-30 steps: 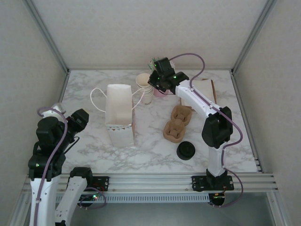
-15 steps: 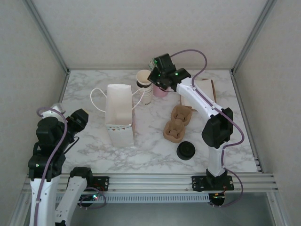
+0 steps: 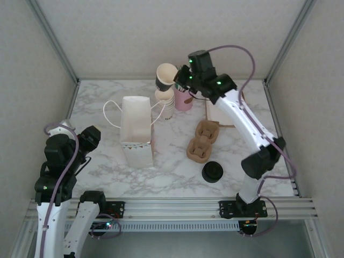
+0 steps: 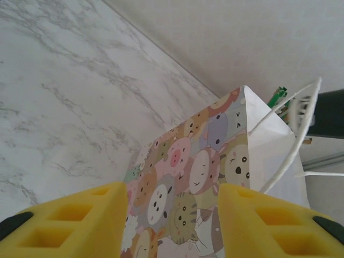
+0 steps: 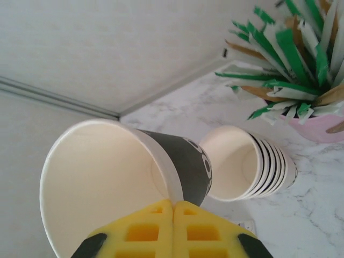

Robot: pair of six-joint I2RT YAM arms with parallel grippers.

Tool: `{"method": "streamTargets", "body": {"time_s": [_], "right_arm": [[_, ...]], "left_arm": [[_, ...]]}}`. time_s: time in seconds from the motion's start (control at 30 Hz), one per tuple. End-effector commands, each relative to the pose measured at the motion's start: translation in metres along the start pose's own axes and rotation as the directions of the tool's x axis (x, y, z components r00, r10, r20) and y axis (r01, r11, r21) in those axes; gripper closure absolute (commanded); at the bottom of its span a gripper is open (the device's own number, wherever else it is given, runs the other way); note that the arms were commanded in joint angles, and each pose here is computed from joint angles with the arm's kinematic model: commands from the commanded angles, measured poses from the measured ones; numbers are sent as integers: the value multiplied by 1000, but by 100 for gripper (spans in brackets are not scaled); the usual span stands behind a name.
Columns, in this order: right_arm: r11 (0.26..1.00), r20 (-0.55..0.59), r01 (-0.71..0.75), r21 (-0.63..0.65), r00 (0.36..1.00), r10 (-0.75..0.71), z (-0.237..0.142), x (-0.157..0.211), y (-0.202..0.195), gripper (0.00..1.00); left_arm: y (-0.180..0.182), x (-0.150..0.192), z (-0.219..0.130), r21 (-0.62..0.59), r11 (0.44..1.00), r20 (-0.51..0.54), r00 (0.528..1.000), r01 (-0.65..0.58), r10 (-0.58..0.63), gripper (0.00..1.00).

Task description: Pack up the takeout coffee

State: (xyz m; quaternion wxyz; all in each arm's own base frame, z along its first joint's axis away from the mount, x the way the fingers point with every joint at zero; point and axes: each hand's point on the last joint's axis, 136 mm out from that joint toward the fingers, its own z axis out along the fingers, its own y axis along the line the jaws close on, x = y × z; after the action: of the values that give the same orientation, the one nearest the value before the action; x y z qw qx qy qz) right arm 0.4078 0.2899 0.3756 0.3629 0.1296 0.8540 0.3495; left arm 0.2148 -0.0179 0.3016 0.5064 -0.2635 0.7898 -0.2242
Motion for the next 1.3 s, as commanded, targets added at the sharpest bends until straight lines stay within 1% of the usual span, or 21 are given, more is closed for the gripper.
{"method": "streamTargets", "body": {"time_s": [0.0, 0.17, 0.3, 0.43, 0.53, 0.6, 0.67, 0.8, 0.97, 1.13, 1.27], "right_arm": [[999, 80, 42, -29, 996, -40, -59, -11, 6, 100], [998, 115, 50, 40, 992, -54, -104, 4, -34, 100], [990, 69, 51, 133, 996, -60, -121, 32, -77, 100], [983, -10, 74, 171, 997, -73, -121, 63, -107, 100], [978, -90, 114, 174, 991, -99, -109, 89, -119, 100], [978, -136, 156, 137, 981, -137, -97, 105, -116, 100], [975, -176, 185, 125, 971, -161, -87, 120, -118, 100], [981, -240, 177, 77, 958, -154, -65, 147, -116, 100], [973, -309, 196, 124, 939, -149, -39, 173, -130, 100], [955, -369, 218, 199, 920, -133, -15, 190, -149, 100], [938, -393, 246, 243, 909, -137, -4, 199, -163, 100]], "left_arm": [[4, -6, 0, -7, 999, 51, 998, 34, -34, 53], [12, -6, 2, -34, 998, 68, 996, 60, -58, 53], [20, -4, 4, -56, 994, 85, 992, 96, -91, 54], [28, -2, 5, -70, 988, 107, 985, 141, -133, 55], [34, 2, 7, -76, 983, 110, 982, 165, -156, 55], [37, 5, 8, -84, 981, 109, 980, 176, -166, 55], [41, 8, 8, -100, 979, 102, 981, 176, -165, 55], [51, 12, 5, -138, 974, 110, 980, 182, -167, 55], [53, 18, 5, -131, 974, 102, 979, 187, -174, 55], [58, 23, 7, -148, 972, 85, 982, 182, -170, 55], [61, 26, 8, -156, 971, 81, 982, 182, -172, 55]]}}
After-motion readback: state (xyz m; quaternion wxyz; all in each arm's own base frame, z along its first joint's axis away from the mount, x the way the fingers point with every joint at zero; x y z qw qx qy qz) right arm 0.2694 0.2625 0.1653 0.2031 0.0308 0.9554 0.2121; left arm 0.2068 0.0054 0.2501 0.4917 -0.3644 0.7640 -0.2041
